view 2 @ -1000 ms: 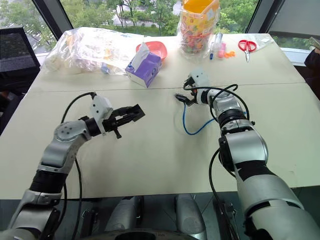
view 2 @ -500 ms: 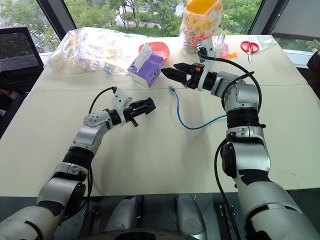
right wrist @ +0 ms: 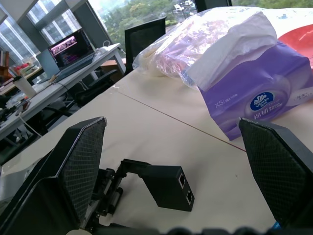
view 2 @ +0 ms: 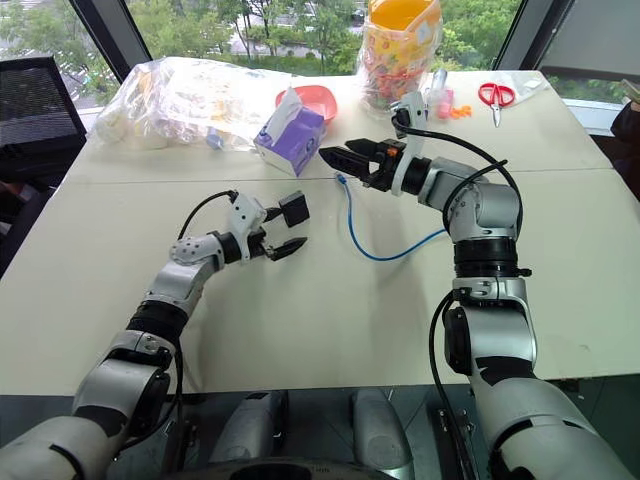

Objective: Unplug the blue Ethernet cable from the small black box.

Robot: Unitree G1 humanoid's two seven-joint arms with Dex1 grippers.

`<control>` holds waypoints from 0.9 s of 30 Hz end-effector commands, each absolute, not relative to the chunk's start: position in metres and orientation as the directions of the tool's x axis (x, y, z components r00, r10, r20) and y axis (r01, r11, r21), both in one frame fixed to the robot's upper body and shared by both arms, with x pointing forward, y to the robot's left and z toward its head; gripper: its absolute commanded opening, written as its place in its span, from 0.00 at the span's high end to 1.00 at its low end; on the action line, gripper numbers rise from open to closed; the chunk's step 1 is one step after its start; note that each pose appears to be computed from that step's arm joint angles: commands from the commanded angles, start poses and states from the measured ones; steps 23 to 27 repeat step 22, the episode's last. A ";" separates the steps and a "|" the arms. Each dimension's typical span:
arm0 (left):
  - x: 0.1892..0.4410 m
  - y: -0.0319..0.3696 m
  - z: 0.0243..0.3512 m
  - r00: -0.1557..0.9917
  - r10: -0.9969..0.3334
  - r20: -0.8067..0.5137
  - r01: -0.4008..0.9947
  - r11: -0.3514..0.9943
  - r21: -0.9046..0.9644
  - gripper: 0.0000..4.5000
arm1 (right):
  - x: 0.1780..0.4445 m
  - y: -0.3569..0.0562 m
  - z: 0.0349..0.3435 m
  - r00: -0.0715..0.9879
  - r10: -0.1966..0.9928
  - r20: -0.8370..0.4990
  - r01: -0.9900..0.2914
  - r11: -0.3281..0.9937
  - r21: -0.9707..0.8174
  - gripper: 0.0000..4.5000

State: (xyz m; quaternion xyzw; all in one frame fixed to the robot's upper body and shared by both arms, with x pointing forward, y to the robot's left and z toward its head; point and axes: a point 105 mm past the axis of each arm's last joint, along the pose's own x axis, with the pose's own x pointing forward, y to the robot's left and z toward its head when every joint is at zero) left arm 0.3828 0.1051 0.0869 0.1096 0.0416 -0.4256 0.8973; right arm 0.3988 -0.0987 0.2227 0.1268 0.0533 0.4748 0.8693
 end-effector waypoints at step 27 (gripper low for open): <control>0.275 0.192 0.180 0.731 -0.678 -0.073 0.682 0.725 0.091 0.01 | 0.345 -0.184 0.185 0.388 0.830 -0.401 -0.916 0.396 -0.067 0.00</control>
